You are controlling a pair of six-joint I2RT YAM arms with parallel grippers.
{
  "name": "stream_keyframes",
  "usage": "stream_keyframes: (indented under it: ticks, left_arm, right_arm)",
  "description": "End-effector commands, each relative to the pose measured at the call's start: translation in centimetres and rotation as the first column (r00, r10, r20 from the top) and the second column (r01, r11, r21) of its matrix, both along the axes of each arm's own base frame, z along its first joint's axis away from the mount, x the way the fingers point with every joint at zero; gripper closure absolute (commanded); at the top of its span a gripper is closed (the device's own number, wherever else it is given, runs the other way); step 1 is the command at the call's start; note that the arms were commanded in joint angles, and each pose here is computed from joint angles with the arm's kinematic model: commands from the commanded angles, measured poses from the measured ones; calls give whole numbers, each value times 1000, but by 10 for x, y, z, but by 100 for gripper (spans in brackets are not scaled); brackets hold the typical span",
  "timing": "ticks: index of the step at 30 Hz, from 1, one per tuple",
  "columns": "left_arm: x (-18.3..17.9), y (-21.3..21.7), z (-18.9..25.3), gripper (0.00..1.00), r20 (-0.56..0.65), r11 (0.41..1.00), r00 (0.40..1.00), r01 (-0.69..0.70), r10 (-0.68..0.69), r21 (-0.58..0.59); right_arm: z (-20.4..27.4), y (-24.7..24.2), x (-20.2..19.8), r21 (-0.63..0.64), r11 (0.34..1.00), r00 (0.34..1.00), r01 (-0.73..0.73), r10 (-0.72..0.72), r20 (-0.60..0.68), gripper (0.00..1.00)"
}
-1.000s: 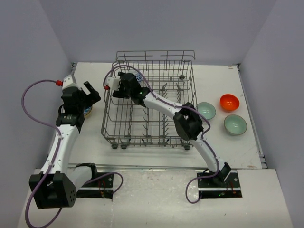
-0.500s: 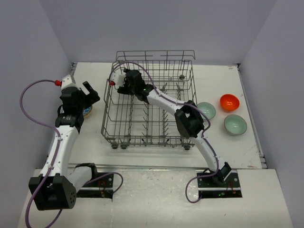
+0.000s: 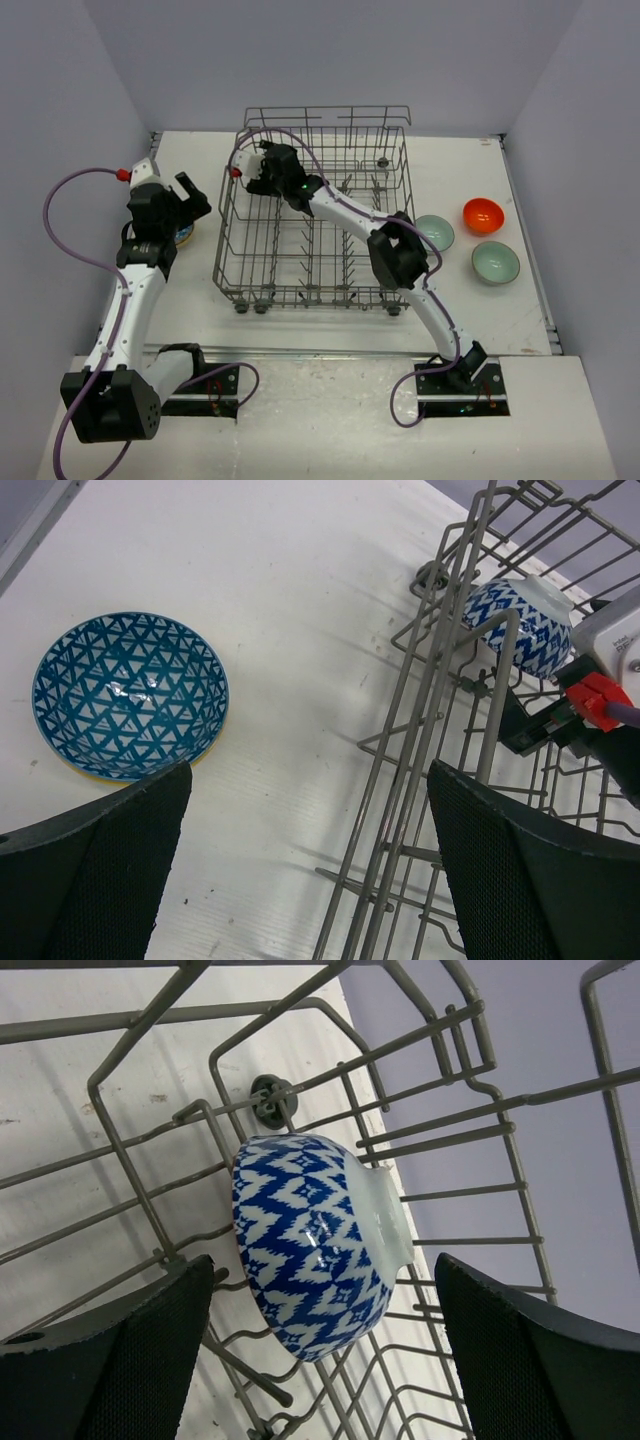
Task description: Unload the bowls from the dish rack
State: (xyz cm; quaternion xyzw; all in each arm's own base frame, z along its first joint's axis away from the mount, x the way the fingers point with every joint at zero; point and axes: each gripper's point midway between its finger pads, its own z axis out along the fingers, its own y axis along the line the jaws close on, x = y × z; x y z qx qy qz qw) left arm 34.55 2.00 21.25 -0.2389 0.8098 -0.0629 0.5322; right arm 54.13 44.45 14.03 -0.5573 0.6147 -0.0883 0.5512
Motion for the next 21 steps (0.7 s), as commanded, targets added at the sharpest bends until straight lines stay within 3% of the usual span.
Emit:
stream_keyframes:
  ticks: [1, 21]
  left_arm:
    - [-2, 1, 6, 0, 21, 1000, 1000, 9, -9, 10]
    - [-2, -5, 8, 0, 22, 999, 999, 42, -41, -3]
  right_arm:
    - [34, -16, 25, 27, 999, 994, 44, -46, 94, 9]
    - [36, -43, 56, 30, 995, 982, 98, -101, 157, 9]
